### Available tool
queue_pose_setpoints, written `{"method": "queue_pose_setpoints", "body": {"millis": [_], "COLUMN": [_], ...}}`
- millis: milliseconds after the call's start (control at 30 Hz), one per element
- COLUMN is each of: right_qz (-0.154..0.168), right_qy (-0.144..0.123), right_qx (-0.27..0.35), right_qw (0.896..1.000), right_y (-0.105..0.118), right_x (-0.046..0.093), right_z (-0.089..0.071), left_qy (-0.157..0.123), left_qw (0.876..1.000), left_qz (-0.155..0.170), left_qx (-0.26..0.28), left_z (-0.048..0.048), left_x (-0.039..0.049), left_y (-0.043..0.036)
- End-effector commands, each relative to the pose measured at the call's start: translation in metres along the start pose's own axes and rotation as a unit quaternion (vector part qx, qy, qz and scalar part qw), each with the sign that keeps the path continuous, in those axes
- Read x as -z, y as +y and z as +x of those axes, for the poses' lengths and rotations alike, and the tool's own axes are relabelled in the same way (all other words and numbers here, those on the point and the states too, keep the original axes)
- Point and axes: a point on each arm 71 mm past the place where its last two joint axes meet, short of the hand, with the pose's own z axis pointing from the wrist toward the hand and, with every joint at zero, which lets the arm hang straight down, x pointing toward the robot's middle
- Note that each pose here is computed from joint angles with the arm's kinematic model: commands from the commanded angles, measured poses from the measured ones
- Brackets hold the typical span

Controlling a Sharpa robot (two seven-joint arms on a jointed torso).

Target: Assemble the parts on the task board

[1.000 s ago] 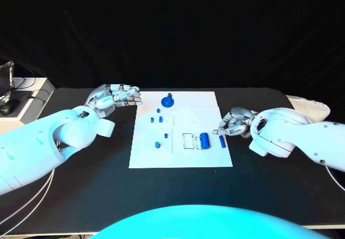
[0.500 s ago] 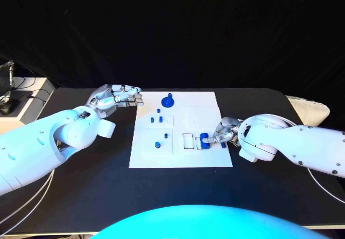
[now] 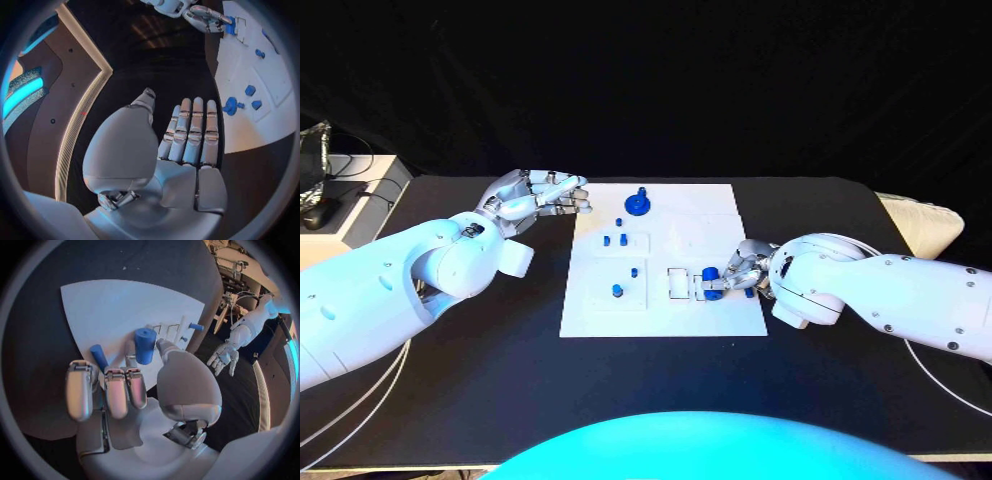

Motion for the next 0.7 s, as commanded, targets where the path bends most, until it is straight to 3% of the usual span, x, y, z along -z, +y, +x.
{"method": "queue_pose_setpoints", "body": {"millis": [33,433,700], "right_qz": [0.003,-0.007,-0.018], "right_qy": [0.005,-0.019,-0.045], "right_qx": [0.011,0.002,-0.021], "right_qw": [1.0,1.0,0.999], "right_y": [-0.0005,0.0013,0.001], "right_x": [-0.0019,-0.0015,0.0068], "right_z": [0.0044,0.0018,-0.0022], "left_qy": [0.01,0.006,0.005], "left_qw": [1.0,1.0,1.0], "left_qz": [0.002,0.0,-0.003], "left_qx": [0.0,0.0,0.0], "left_z": [0.0028,0.0018,0.0008], "left_x": [-0.0006,-0.0004,-0.0001], "left_y": [-0.0007,-0.0004,0.0001]}}
